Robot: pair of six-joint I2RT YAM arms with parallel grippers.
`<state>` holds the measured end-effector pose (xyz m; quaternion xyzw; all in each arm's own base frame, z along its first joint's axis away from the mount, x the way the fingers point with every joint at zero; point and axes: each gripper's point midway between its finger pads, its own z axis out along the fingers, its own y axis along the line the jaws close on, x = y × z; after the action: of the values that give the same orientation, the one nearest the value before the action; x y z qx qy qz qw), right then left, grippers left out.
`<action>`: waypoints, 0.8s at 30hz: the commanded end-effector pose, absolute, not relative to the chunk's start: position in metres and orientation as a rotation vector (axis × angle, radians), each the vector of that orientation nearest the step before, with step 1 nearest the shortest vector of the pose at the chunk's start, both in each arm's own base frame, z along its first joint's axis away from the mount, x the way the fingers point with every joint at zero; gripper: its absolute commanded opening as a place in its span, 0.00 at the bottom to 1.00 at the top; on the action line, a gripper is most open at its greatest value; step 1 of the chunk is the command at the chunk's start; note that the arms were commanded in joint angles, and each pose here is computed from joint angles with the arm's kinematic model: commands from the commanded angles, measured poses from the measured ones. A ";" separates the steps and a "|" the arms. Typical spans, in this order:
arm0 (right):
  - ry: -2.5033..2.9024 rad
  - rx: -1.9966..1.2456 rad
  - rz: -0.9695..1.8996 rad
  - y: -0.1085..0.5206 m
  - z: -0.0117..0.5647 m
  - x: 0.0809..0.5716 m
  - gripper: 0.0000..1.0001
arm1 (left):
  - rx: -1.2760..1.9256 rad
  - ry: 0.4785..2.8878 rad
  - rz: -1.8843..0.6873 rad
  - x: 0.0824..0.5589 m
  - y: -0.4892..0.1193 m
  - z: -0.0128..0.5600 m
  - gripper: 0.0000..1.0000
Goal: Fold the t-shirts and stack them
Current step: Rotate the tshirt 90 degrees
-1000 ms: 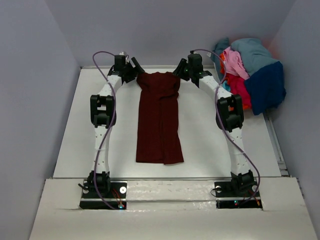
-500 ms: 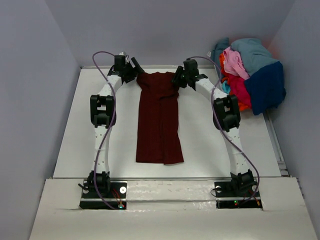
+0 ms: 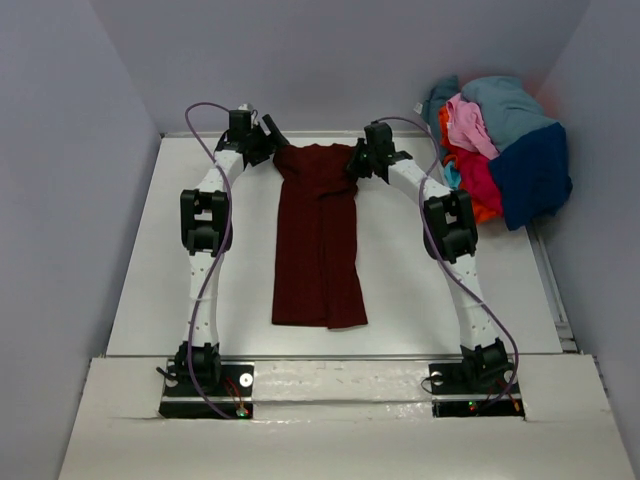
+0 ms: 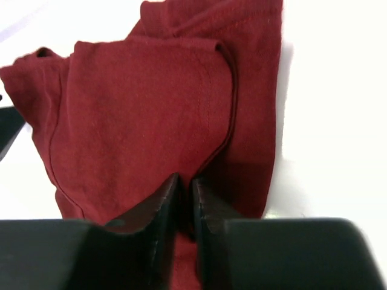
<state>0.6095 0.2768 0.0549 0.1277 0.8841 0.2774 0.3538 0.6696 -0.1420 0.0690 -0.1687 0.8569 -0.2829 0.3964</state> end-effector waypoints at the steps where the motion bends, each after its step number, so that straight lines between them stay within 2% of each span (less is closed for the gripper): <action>1: 2.149 0.291 0.710 0.281 0.086 0.634 0.07 | -0.371 2.147 -0.736 0.670 -0.149 0.081 0.93; 11: 1.969 0.227 0.660 0.265 0.133 0.631 0.07 | -0.382 2.158 -0.731 0.670 -0.148 0.074 0.93; 24: 1.973 0.261 0.606 0.252 0.121 0.622 0.07 | -0.386 2.171 -0.704 0.666 -0.144 0.074 0.93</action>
<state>0.6102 0.2504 0.0888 0.1107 0.8411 0.2499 0.4667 0.6672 -0.1423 0.0643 -0.1674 0.8597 -0.2821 0.3915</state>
